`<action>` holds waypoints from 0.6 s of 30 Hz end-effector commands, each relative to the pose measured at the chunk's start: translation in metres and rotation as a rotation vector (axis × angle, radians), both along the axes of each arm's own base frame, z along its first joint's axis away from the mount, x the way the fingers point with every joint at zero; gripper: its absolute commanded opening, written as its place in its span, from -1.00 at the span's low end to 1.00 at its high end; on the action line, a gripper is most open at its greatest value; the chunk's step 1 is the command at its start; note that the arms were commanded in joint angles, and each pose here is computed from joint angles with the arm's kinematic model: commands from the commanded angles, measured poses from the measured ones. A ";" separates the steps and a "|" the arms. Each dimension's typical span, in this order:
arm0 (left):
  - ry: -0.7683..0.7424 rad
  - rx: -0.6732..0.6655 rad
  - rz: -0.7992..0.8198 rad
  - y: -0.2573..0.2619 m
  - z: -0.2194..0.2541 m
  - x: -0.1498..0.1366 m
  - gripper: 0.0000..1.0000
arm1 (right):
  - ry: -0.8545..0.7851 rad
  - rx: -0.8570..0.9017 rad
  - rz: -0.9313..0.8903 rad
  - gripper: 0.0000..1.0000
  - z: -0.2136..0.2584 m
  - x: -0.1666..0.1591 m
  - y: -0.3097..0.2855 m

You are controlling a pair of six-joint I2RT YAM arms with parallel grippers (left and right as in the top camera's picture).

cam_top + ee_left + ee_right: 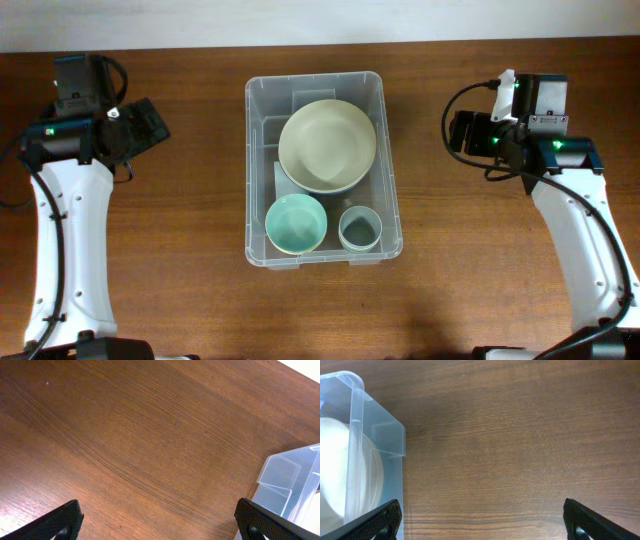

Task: Pack container

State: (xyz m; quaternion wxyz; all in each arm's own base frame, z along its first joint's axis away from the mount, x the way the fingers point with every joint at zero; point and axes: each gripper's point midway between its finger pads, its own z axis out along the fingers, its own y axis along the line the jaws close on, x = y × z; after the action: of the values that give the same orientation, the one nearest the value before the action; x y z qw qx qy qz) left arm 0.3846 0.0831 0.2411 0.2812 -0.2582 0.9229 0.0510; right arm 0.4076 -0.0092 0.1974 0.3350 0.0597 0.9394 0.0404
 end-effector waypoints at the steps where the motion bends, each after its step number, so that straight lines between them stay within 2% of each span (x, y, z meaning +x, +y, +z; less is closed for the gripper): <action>1: 0.010 0.017 -0.007 0.002 0.000 0.000 0.99 | -0.007 -0.066 0.065 0.98 0.004 -0.003 0.000; 9: 0.037 0.049 -0.066 0.000 0.010 -0.019 0.99 | -0.046 -0.078 0.014 0.98 0.032 -0.027 -0.006; 13: -0.003 0.061 -0.074 -0.003 0.029 -0.037 0.99 | -0.095 -0.062 -0.031 0.97 0.045 -0.046 -0.007; 18: -0.084 0.061 -0.124 -0.014 0.039 -0.063 0.99 | -0.132 -0.057 -0.102 0.98 0.032 -0.080 -0.013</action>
State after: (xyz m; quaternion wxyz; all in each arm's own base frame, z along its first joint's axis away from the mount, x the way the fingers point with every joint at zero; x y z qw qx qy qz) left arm 0.3396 0.0762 0.2709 0.3053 -0.2181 0.9250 0.0593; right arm 0.3463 -0.0166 0.2433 0.4005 0.0645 0.9140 0.0113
